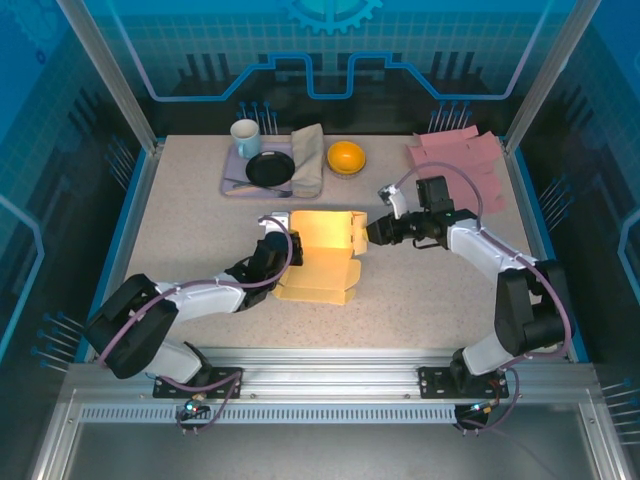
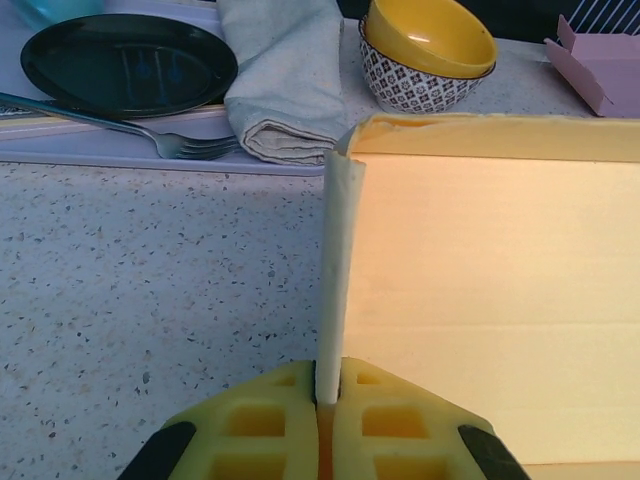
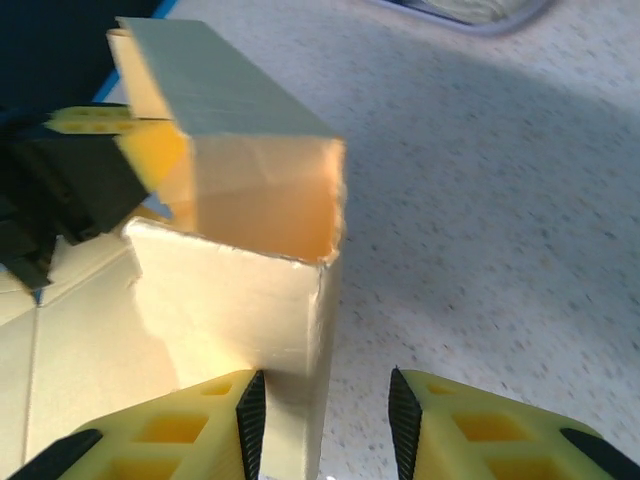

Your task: Fold the paper box

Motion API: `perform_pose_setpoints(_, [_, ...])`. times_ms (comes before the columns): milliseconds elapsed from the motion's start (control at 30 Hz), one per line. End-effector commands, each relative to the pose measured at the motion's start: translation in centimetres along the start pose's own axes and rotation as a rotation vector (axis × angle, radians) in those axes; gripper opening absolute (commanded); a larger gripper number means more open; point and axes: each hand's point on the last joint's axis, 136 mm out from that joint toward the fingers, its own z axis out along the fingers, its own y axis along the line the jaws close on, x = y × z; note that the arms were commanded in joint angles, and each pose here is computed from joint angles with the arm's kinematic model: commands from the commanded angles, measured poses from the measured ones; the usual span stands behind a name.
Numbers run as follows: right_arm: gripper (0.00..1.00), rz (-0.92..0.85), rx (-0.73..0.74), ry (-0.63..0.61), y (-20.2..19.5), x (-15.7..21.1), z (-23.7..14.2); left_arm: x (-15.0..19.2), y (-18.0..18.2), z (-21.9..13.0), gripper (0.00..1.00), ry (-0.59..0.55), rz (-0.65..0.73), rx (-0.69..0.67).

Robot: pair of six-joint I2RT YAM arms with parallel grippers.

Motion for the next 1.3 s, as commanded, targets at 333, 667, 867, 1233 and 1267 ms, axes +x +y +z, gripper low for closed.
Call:
perform_pose_setpoints(333, [0.4,-0.114,-0.067,0.051,2.7,0.6,2.8,-1.5,-0.2,-0.2,0.0,-0.04,-0.013,0.008])
perform_pose_setpoints(667, [0.4,-0.125,0.125,0.088,2.0,0.2,5.6,-2.1,-0.2,0.1,0.0,-0.078,0.015,-0.046])
perform_pose_setpoints(867, [0.4,-0.099,0.273,0.075,0.1,0.3,6.4,-1.9,-1.0,0.1,0.0,-0.161,0.136,-0.094])
perform_pose_setpoints(1233, [0.37,-0.061,0.44,0.037,-3.0,1.7,5.8,1.0,-2.1,0.6,0.0,-0.191,0.226,-0.071])
perform_pose_setpoints(1267, [0.37,-0.06,0.453,0.037,-3.3,2.0,5.7,1.3,-2.2,0.6,0.0,-0.187,0.231,-0.067])
